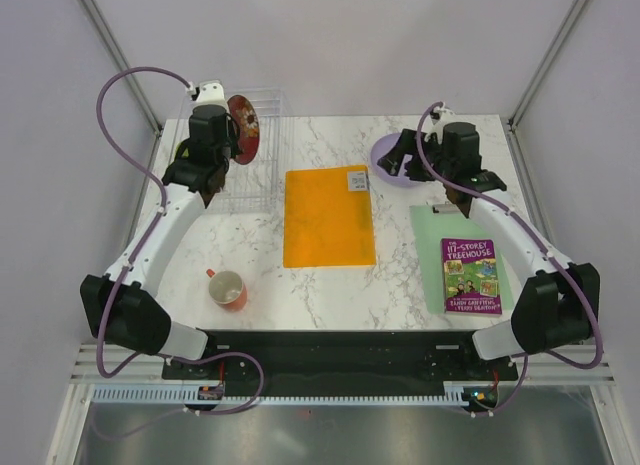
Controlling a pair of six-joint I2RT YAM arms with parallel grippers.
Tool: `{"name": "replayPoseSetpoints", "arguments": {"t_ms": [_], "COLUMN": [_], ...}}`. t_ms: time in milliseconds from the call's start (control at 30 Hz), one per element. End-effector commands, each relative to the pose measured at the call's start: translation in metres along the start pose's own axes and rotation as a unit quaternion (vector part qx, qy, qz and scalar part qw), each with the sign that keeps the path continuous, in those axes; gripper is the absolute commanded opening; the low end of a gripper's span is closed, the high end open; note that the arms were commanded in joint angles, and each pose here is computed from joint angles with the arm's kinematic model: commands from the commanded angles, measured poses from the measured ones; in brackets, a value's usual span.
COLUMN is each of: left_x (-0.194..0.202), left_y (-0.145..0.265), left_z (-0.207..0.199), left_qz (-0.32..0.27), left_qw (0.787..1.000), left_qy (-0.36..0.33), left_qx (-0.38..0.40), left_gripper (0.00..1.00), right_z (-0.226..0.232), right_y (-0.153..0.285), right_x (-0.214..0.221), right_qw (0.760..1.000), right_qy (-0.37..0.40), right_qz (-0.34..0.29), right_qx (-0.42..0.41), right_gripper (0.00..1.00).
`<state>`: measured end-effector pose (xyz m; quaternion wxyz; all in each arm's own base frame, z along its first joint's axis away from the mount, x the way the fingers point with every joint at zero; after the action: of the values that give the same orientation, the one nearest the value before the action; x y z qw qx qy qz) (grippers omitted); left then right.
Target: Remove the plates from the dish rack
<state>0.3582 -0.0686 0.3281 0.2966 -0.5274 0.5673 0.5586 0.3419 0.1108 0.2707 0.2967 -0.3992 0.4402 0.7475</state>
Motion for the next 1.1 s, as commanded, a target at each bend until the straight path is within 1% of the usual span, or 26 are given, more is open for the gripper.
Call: {"name": "replayPoseSetpoints", "arguments": {"t_ms": [0, 67, 100, 167, 200, 267, 300, 333, 367, 400, 467, 500, 600, 733, 767, 800, 833, 867, 933, 967, 1000, 1033, 1067], "left_x": [-0.003, 0.002, 0.006, 0.009, 0.013, 0.013, 0.017, 0.019, 0.018, 0.023, 0.023, 0.028, 0.031, 0.033, 0.036, 0.032, 0.033, 0.037, 0.039, 0.047, 0.046, 0.049, 0.057], "left_y": [0.025, 0.028, 0.030, 0.035, 0.039, 0.043, 0.045, 0.046, 0.047, 0.049, 0.052, 0.054, 0.059, 0.066, 0.069, 0.070, 0.070, 0.071, 0.071, 0.069, 0.070, 0.069, 0.067], "left_z": [-0.033, -0.040, -0.043, -0.050, -0.053, -0.057, -0.058, -0.058, -0.060, -0.061, -0.061, -0.062, -0.061, -0.060, -0.059, -0.061, -0.061, -0.062, -0.064, -0.063, -0.065, -0.065, -0.065], "left_qz": [0.051, 0.072, 0.087, 0.098, 0.113, 0.115, 0.126, 0.130, 0.128, 0.140, 0.137, 0.147, 0.149, 0.151, 0.156, 0.144, 0.145, 0.158, 0.159, 0.170, 0.164, 0.168, 0.183], "left_qw": [0.979, 0.970, 0.963, 0.952, 0.942, 0.933, 0.926, 0.924, 0.920, 0.914, 0.907, 0.902, 0.893, 0.884, 0.881, 0.876, 0.873, 0.867, 0.860, 0.854, 0.849, 0.846, 0.840], "left_qy": [0.123, 0.140, 0.154, 0.168, 0.179, 0.191, 0.198, 0.201, 0.206, 0.212, 0.220, 0.225, 0.235, 0.246, 0.249, 0.250, 0.252, 0.252, 0.256, 0.263, 0.266, 0.269, 0.273], "left_qx": [0.157, 0.185, 0.202, 0.237, 0.259, 0.284, 0.294, 0.297, 0.307, 0.316, 0.331, 0.339, 0.355, 0.367, 0.372, 0.386, 0.391, 0.400, 0.411, 0.414, 0.426, 0.429, 0.432], "left_gripper": [0.02, 0.02, 0.02, 0.02, 0.02, 0.02, 0.02, 0.02, 0.02, 0.02, 0.02, 0.02, 0.02, 0.02, 0.02, 0.02, 0.02, 0.02, 0.02, 0.02, 0.02, 0.02, 0.02], "right_z": [0.053, 0.073, 0.078, 0.092, 0.096, 0.104, 0.107, 0.109, 0.111, 0.113, 0.114, 0.114, 0.114, 0.110, 0.110, 0.110, 0.111, 0.112, 0.113, 0.115, 0.116, 0.116, 0.115], "right_y": [-0.017, -0.026, -0.029, -0.037, -0.039, -0.045, -0.047, -0.051, -0.052, -0.054, -0.060, -0.063, -0.069, -0.074, -0.075, -0.075, -0.076, -0.076, -0.077, -0.075, -0.073, -0.072, -0.071], "right_x": [-0.019, -0.020, -0.019, -0.016, -0.014, -0.009, -0.007, -0.001, -0.002, 0.000, 0.005, 0.006, 0.012, 0.019, 0.020, 0.021, 0.021, 0.021, 0.022, 0.023, 0.023, 0.023, 0.025], "right_qw": [0.992, 0.988, 0.986, 0.984, 0.983, 0.980, 0.977, 0.976, 0.974, 0.972, 0.971, 0.970, 0.969, 0.972, 0.972, 0.971, 0.969, 0.967, 0.963, 0.959, 0.956, 0.956, 0.955], "right_qy": [-0.016, -0.018, -0.018, -0.017, -0.018, -0.026, -0.028, -0.034, -0.037, -0.045, -0.052, -0.058, -0.065, -0.068, -0.067, -0.067, -0.067, -0.067, -0.067, -0.064, -0.062, -0.063, -0.061], "right_qz": [-0.049, -0.054, -0.053, -0.046, -0.044, -0.045, -0.045, -0.037, -0.048, -0.044, -0.041, -0.038, -0.031, -0.025, -0.025, -0.024, -0.025, -0.027, -0.033, -0.032, -0.037, -0.039, -0.040], "right_qx": [-0.117, -0.147, -0.155, -0.172, -0.179, -0.194, -0.204, -0.211, -0.219, -0.227, -0.231, -0.232, -0.235, -0.224, -0.225, -0.228, -0.237, -0.243, -0.259, -0.275, -0.283, -0.284, -0.287], "right_gripper": [0.88, 0.88, 0.88, 0.88, 0.88, 0.88, 0.89, 0.88, 0.88, 0.89, 0.88, 0.88, 0.89, 0.88, 0.88, 0.88, 0.87, 0.86, 0.74, 0.67, 0.53, 0.44, 0.25]}}
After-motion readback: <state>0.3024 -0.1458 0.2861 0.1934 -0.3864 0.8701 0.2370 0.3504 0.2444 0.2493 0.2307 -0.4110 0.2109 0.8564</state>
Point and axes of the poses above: each gripper's point midway between its finger pads, its own y axis back along the fingers, its own z axis along the line the jaws close on, x = y × z, the point moved 9 cm from there along y, back along the fingers, and after that the axes turned 13 degrees about y, right-handed, at the moved point
